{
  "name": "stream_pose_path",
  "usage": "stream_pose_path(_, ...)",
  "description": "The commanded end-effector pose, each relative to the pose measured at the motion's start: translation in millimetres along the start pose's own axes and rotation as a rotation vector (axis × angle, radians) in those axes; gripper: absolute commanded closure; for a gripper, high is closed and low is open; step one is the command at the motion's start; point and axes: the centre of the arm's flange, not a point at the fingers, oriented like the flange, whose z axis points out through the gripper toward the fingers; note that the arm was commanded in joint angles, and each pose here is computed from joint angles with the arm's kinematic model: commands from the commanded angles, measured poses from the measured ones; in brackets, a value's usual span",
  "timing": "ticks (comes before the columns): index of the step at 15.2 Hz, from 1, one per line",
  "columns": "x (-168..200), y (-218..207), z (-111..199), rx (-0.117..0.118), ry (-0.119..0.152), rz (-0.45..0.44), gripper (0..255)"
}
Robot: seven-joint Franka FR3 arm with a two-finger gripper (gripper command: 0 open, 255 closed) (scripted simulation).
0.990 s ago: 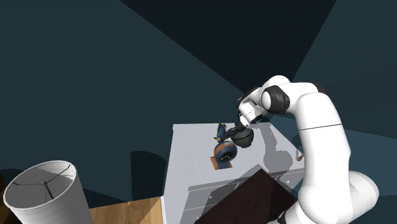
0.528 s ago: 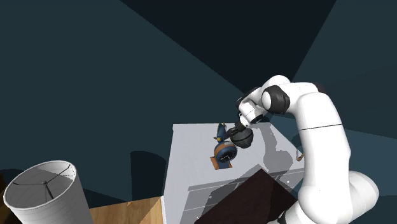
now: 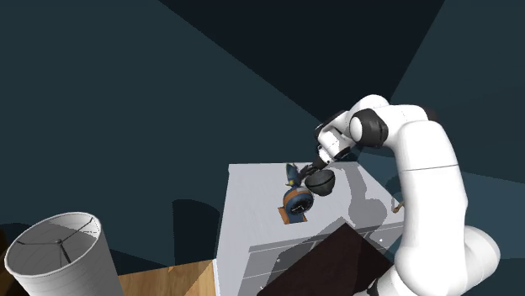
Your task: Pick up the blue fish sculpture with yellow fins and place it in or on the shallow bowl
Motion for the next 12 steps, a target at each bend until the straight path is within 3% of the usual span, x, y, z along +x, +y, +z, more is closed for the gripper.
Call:
stream_pose_path(1,2.2,-3.5,-9.1,0.0,0.0,0.0,255)
stream_pose_path(12,17.1,-21.5,-50.9,0.0,0.0,0.0,255)
